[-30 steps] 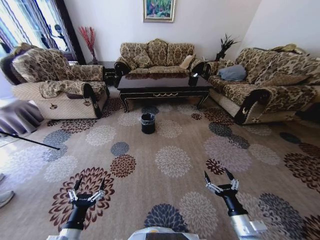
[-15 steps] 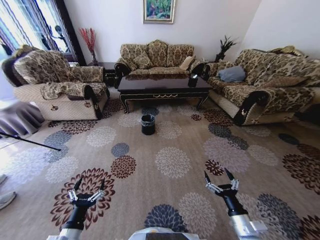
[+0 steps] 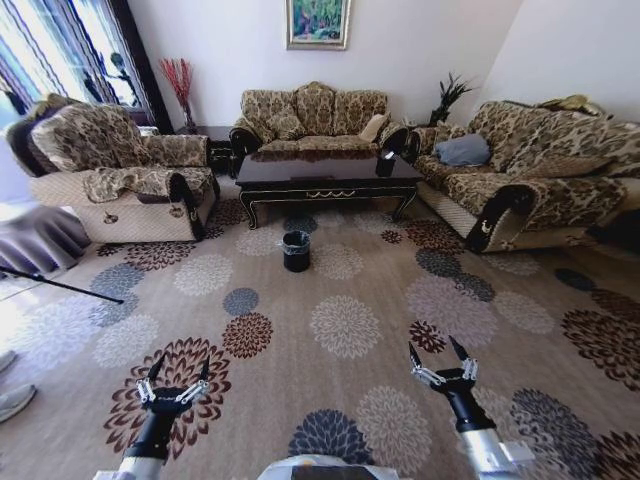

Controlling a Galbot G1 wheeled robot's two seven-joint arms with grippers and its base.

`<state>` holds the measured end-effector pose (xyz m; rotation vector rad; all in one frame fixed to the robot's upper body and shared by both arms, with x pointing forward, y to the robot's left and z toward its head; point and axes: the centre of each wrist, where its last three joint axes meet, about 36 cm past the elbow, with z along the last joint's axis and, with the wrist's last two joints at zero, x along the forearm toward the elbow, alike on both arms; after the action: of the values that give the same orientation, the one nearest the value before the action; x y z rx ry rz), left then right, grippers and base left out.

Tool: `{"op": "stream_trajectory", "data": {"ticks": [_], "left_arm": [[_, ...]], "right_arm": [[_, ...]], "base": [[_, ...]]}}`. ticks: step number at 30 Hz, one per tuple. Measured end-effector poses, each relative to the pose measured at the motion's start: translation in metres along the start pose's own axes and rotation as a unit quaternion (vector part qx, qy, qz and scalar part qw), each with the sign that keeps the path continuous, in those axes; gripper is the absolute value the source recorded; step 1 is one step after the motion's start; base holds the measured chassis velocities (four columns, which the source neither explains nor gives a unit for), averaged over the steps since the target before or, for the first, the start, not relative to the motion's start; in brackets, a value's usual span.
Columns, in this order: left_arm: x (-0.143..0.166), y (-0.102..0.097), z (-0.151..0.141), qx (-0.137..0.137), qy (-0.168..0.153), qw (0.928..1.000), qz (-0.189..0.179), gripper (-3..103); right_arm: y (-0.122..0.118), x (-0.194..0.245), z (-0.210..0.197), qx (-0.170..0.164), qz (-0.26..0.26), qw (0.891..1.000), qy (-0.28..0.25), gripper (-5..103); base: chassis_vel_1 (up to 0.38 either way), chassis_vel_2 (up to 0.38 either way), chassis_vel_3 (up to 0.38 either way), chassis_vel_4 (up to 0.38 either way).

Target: Move to the front of the table and pick up the trash from the floor, then place it into the trash bin.

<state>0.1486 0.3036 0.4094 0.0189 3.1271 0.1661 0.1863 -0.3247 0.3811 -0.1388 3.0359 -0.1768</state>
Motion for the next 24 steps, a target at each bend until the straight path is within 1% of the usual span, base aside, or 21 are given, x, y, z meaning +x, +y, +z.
{"op": "stream_trajectory", "data": {"ticks": [24], "left_arm": [[0.0,0.0,0.0,0.0,0.0,1.0,0.0,100]], "right_arm": [[0.0,0.0,0.0,0.0,0.0,1.0,0.0,100]], "base": [[0.0,0.0,0.0,0.0]]}}
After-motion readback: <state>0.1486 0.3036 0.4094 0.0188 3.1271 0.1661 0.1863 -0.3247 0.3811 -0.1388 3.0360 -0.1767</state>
